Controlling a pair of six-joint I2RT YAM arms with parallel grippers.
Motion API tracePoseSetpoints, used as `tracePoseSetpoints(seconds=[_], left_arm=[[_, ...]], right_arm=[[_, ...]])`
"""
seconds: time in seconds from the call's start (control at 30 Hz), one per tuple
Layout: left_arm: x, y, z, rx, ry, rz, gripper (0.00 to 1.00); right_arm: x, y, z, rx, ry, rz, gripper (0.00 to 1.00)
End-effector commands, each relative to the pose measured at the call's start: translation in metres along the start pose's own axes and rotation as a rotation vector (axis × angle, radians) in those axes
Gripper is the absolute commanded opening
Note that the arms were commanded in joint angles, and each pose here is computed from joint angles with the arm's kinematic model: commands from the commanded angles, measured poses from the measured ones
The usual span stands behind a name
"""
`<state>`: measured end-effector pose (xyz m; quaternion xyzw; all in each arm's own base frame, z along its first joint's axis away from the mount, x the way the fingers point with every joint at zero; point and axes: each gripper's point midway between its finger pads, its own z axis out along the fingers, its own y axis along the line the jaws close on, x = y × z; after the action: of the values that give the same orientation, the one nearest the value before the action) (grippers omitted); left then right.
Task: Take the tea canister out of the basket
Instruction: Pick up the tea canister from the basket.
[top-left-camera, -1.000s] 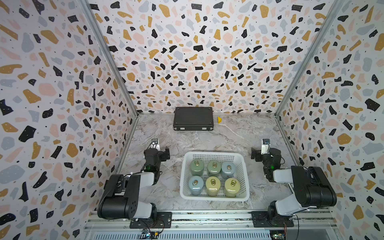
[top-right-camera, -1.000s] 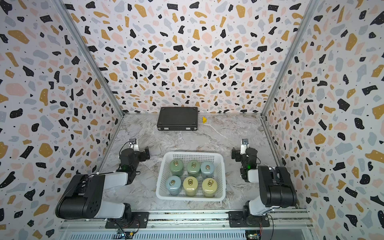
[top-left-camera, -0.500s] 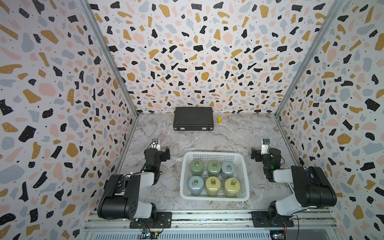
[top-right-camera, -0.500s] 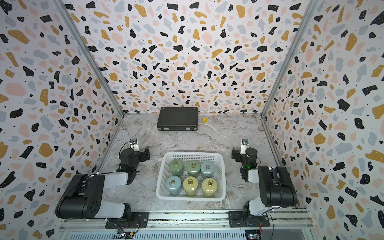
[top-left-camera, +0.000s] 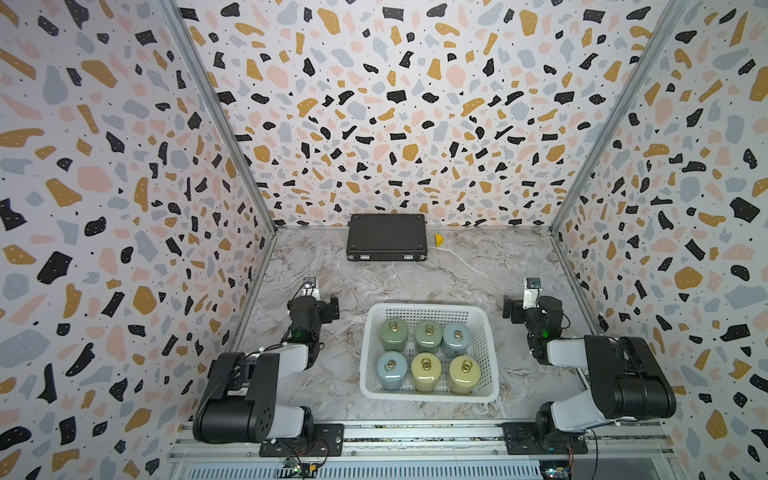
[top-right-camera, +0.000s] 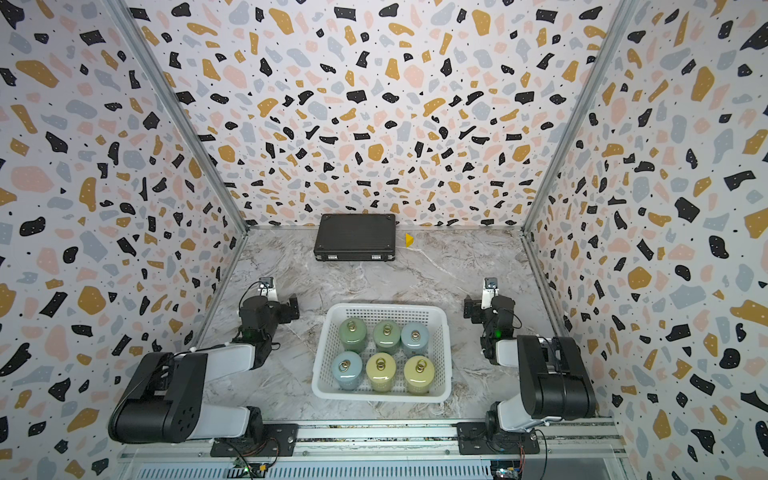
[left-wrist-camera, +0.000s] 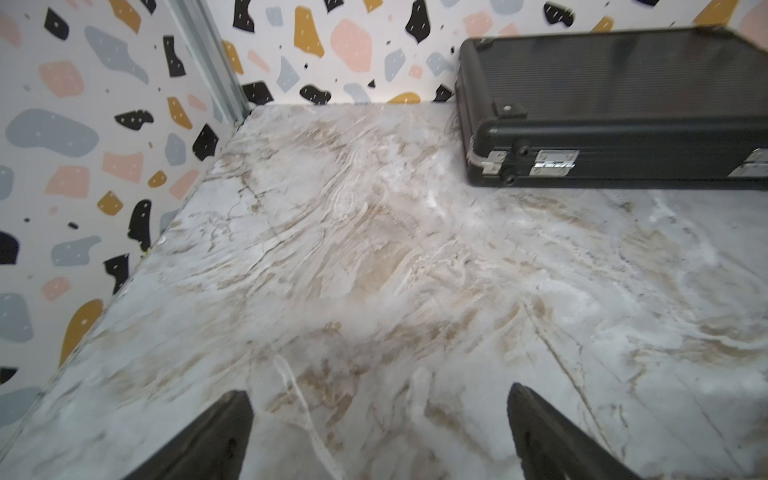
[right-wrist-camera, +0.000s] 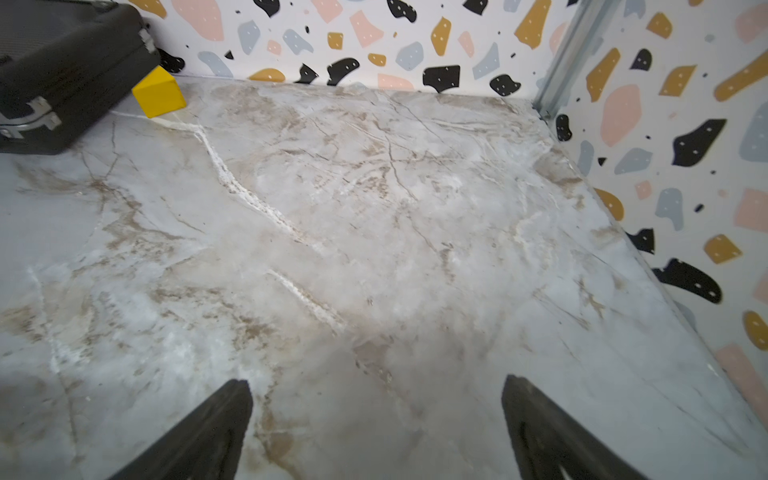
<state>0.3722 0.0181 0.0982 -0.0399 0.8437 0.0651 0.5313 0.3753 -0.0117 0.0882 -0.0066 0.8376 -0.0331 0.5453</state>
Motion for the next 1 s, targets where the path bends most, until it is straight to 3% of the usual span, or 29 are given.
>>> tracePoseSetpoints(seconds=[0.0, 0.1, 0.23, 0.3, 0.4, 0.47, 0.7, 0.97], left_arm=[[-0.036, 0.028, -0.007, -0.167, 0.055, -0.09, 1.0], [-0.057, 0.041, -0.018, -0.252, 0.12, -0.199, 1.0], [-0.08, 0.052, -0.049, -0.331, 0.156, -0.473, 0.99], [-0.089, 0.044, -0.056, -0.275, 0.176, -0.504, 1.0], [-0.097, 0.02, -0.065, -0.13, 0.23, -0.528, 1.0], [-0.098, 0.004, -0.073, -0.043, 0.278, -0.549, 1.0], [-0.08, -0.043, -0.113, 0.125, 0.444, -0.432, 1.0], [-0.039, -0.104, -0.158, 0.279, 0.607, -0.229, 1.0]], right_arm=[[-0.02, -0.025, -0.014, 0.142, 0.068, 0.108, 0.99], [-0.031, -0.031, -0.024, 0.178, 0.151, 0.17, 0.99], [-0.054, -0.034, -0.04, 0.201, 0.163, 0.309, 0.99], [-0.072, -0.027, -0.048, 0.149, 0.131, 0.377, 0.99], [-0.071, -0.033, -0.072, 0.216, 0.169, 0.61, 0.99], [-0.081, -0.027, -0.078, 0.162, 0.145, 0.637, 0.99], [-0.108, 0.034, -0.096, -0.199, 0.213, 0.627, 0.99], [-0.105, 0.084, -0.14, -0.402, 0.382, 0.455, 0.99]])
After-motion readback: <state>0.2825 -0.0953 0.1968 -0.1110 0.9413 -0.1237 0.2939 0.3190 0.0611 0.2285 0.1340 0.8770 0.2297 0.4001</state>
